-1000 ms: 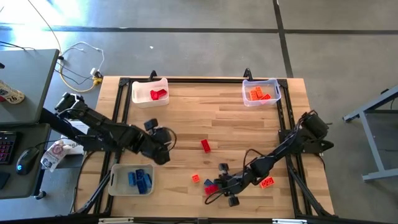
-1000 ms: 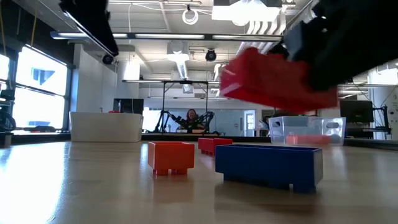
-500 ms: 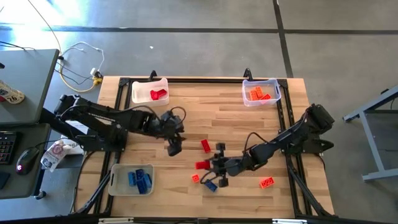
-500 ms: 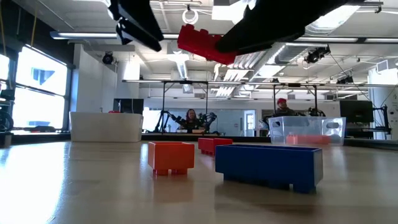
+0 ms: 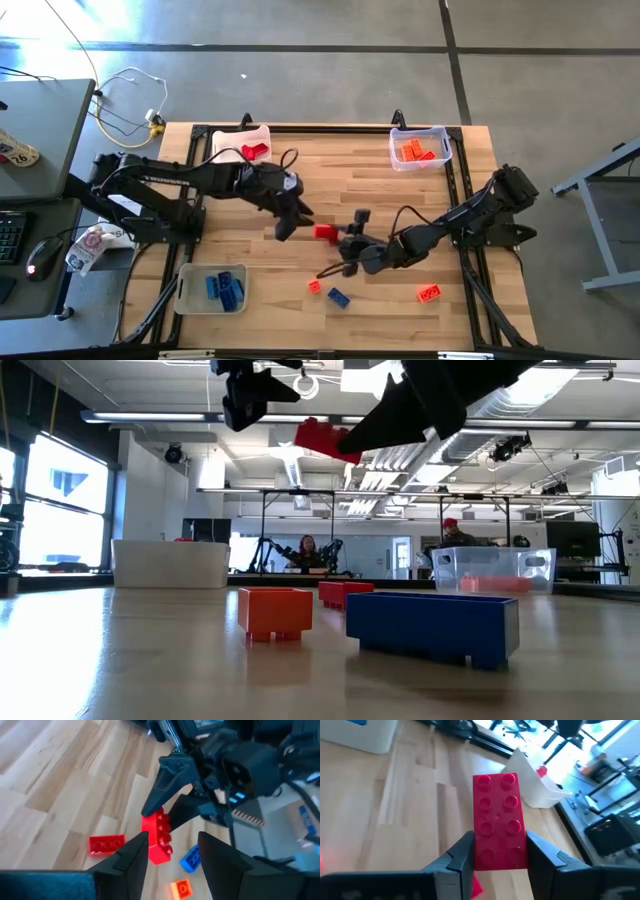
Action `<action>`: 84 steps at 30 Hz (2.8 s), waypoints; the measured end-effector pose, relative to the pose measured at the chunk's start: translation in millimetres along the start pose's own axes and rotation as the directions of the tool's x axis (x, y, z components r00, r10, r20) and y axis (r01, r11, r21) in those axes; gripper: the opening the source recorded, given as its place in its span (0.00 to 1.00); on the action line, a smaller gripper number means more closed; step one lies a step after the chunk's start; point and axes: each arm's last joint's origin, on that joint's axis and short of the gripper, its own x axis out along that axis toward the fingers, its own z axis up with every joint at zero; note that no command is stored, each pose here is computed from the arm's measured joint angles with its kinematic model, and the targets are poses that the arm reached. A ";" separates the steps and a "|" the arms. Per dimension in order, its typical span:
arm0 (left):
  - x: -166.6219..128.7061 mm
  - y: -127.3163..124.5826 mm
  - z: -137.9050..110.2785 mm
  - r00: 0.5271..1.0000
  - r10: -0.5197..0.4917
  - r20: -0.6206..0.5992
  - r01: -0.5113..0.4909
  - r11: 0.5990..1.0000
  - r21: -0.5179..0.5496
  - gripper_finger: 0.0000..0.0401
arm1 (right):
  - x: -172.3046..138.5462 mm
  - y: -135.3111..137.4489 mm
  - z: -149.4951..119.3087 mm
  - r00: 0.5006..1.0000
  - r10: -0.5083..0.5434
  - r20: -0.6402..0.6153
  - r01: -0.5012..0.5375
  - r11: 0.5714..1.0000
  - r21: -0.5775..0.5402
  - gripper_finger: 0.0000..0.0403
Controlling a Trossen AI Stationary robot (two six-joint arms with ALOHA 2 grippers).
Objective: Sort & place blocks by color
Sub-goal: Put the red game piece into the white bin
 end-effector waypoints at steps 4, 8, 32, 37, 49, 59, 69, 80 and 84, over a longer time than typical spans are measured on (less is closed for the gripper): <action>-1.5 6.7 4.5 1.000 -0.004 0.014 0.005 0.997 -0.081 0.39 | 1.1 -2.3 -0.2 0.999 -0.041 -0.006 0.041 0.999 -0.001 0.28; -2.8 12.6 7.5 1.000 0.011 0.027 -0.008 0.992 -0.123 0.39 | 1.0 -4.6 0.2 0.993 -0.116 -0.010 0.116 0.993 -0.027 0.28; 0.1 20.2 10.5 0.989 0.124 0.077 -0.108 0.977 -0.186 0.58 | 19.4 -33.7 14.4 0.965 -0.253 0.070 0.252 0.967 0.029 0.28; 0.0 19.5 12.1 0.988 0.118 0.095 -0.100 0.979 -0.177 0.56 | 21.9 -39.2 17.8 0.958 -0.271 0.093 0.267 0.962 0.051 0.28; -0.3 18.9 15.6 0.982 0.129 0.139 -0.114 0.987 -0.114 0.29 | 22.3 -41.6 21.7 0.956 -0.265 0.127 0.260 0.964 0.050 0.28; -0.6 18.6 16.0 0.983 0.118 0.139 -0.106 0.990 -0.092 0.19 | 22.1 -42.0 22.0 0.953 -0.275 0.126 0.271 0.961 0.048 0.29; -0.7 24.7 8.1 0.975 0.211 0.071 -0.210 0.977 -0.025 0.18 | 22.0 -42.1 22.7 0.953 -0.274 0.133 0.259 0.958 0.120 0.53; -20.1 57.5 -9.6 0.828 0.549 -0.115 -0.549 0.835 0.037 0.18 | 13.1 -27.6 20.4 0.966 -0.229 0.120 0.209 0.965 0.160 0.60; -36.0 71.0 -11.8 0.742 0.653 -0.151 -0.652 0.755 0.061 0.18 | 12.1 -20.4 12.6 0.985 -0.154 0.076 0.136 0.970 0.200 0.60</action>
